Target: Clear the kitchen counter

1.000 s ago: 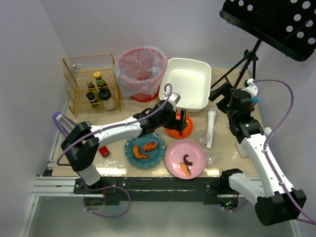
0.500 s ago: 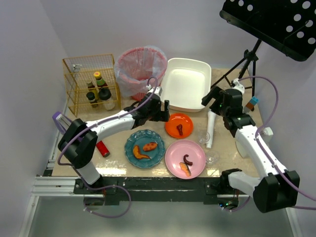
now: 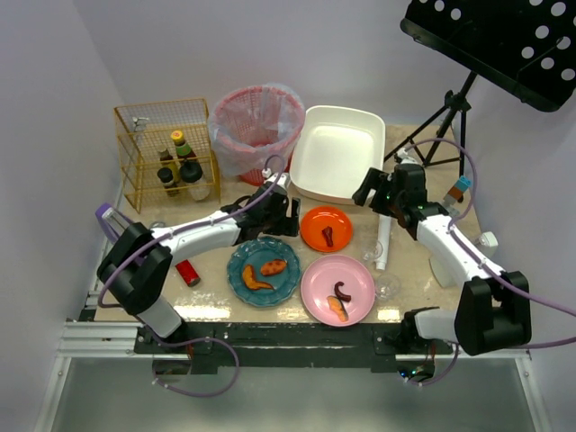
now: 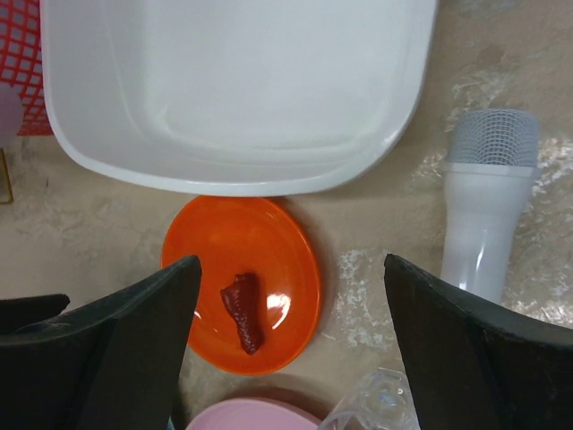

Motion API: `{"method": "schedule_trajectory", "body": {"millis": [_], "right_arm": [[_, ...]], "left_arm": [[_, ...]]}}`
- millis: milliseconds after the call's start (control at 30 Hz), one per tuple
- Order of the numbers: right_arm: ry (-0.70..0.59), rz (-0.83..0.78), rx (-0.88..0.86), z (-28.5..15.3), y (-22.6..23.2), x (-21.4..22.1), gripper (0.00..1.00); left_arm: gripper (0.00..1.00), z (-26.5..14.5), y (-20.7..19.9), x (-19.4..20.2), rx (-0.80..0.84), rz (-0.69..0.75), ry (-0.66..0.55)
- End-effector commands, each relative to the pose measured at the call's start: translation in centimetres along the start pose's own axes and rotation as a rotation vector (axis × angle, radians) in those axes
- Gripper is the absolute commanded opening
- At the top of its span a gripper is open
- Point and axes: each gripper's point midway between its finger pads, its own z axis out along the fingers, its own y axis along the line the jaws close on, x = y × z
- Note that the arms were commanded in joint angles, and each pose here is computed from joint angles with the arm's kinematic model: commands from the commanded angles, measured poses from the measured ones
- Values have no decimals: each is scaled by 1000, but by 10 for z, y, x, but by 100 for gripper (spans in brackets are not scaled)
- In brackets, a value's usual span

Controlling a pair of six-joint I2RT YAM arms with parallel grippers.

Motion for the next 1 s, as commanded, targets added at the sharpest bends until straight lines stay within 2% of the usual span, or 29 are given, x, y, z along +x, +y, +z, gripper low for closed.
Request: {"method": "schedule_trajectory", "body": {"millis": [0,133,367,533,667,967], "right_arm": [[23,-119,-170,1,33,6,87],[25,-158,-170,6,50,14,88],[108,-165,-240,19,79,39,84],[173,-231,-399,13,107,61,81],[231,-279,-503,8,127,82,77],[372,-380,-574,17,171,154,76]], "left_arm": [[85,-22,7,-19,-14,0,-65],[86,-36,23,-24,-36,-40,-104],[86,-39,34,-18,-38,-63,-83],[85,-52,51,-5,-70,-115,-77],[85,-71,68,7,-136,-163,-64],[91,-127,104,36,-281,-324,-65]]}}
